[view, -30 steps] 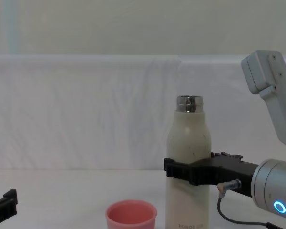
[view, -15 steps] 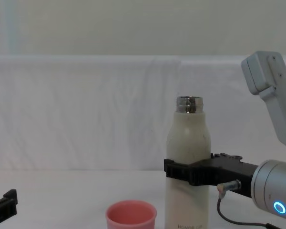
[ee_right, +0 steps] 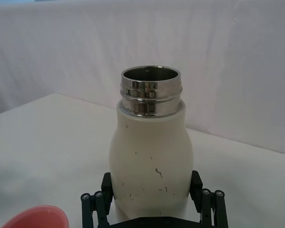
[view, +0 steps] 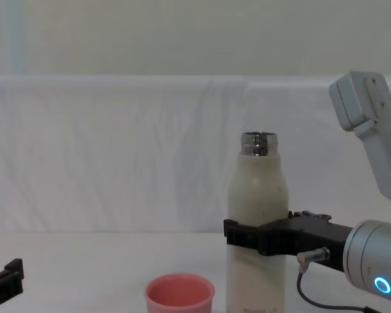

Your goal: Grasp the thermos with one hand and pour water into the cup lid.

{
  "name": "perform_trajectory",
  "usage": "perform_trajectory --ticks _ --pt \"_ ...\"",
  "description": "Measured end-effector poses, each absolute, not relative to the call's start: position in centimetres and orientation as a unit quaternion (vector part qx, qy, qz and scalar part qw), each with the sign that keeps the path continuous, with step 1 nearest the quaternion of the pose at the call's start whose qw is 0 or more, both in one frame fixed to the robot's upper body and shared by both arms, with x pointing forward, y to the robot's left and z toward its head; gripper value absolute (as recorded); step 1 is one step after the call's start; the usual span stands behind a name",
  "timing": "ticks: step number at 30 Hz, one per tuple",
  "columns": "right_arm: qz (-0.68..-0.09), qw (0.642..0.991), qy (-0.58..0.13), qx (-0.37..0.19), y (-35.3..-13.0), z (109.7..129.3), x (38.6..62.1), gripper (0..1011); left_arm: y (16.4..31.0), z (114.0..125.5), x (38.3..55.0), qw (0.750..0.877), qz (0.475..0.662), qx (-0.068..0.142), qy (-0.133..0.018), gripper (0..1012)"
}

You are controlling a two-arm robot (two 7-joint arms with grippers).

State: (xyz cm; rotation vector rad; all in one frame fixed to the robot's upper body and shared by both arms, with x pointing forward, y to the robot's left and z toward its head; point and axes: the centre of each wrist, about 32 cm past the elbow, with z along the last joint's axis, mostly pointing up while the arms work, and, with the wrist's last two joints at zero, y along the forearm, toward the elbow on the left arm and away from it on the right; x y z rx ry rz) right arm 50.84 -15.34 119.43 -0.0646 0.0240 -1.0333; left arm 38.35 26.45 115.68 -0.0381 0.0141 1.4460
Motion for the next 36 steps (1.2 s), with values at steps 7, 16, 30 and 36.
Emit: perform_trajectory --ticks 7,16,30,36 --pt "-0.494 0.869 0.011 -0.031 -15.4 119.5 50.9 1001 26.5 115.7 38.4 0.750 0.662 -0.017 0.006 1001" --pt "-0.494 0.869 0.011 -0.031 -15.4 119.5 50.9 1001 26.5 115.7 38.4 0.750 0.662 -0.017 0.006 1001" --pt "-0.493 0.870 0.017 -0.023 -15.9 119.7 50.3 1001 26.5 115.7 38.4 0.750 0.662 -0.017 0.006 1001" --pt "-0.494 0.869 0.018 -0.020 -16.5 119.8 49.6 1001 26.5 115.7 38.4 0.750 0.662 -0.017 0.006 1001"
